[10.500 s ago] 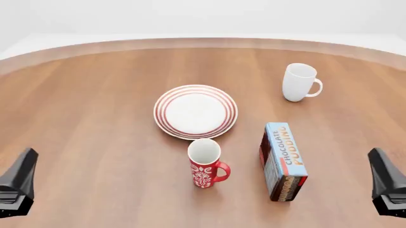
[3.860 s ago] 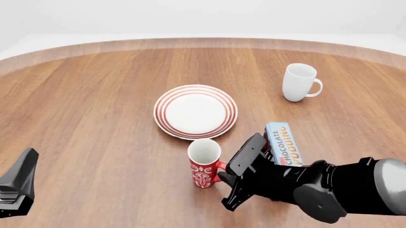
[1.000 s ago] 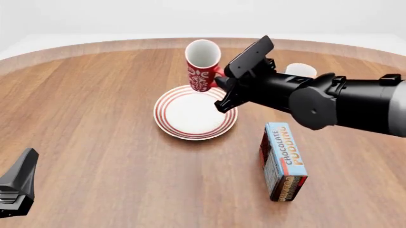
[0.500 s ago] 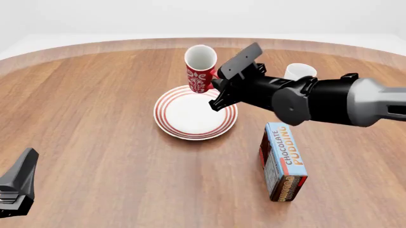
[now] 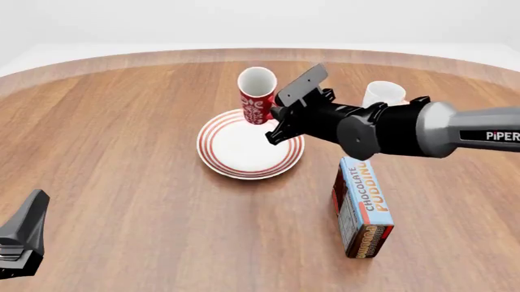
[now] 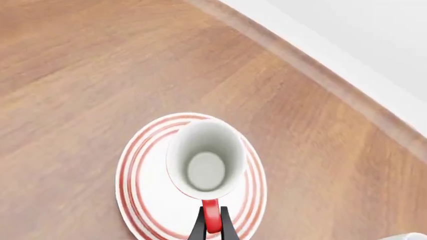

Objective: Pick up the red mug and put it on the plate

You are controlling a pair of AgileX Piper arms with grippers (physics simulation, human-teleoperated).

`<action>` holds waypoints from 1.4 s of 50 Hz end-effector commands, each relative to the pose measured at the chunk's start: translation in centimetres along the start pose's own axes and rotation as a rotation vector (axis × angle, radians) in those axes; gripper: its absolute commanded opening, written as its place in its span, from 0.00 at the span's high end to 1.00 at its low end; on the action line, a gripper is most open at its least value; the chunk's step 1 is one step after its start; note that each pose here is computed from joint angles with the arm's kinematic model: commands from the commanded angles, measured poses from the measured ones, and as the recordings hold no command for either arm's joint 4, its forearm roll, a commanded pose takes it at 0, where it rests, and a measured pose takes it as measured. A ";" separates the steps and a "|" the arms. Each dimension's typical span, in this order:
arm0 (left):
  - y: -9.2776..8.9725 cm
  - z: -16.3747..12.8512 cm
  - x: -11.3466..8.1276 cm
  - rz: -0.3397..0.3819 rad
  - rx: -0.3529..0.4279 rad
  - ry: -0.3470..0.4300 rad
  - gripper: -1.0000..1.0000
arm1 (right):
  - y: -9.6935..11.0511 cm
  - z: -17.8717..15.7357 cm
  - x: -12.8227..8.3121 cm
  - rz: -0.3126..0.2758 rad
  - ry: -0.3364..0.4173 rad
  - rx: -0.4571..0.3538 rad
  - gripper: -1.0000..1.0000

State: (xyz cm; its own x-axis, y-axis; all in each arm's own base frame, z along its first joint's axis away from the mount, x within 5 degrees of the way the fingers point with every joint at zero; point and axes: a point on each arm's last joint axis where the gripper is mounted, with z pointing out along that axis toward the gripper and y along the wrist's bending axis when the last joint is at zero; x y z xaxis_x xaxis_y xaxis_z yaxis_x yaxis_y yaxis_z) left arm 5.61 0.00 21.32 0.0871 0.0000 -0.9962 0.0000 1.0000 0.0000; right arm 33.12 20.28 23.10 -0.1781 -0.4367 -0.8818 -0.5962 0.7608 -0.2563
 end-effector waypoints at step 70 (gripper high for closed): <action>0.0 0.0 0.0 0.000 0.000 0.000 0.00 | 1.5 4.7 4.0 0.021 0.075 -0.028 1.00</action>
State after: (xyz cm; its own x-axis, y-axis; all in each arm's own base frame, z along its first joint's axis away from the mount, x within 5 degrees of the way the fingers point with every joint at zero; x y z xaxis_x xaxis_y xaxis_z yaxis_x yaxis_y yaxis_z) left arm 5.61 0.00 21.32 0.0871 0.0000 -0.9962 0.0000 1.0000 0.0000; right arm 34.89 21.79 17.66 -0.2453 -0.4619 -0.8523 -0.6160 0.7532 -0.2309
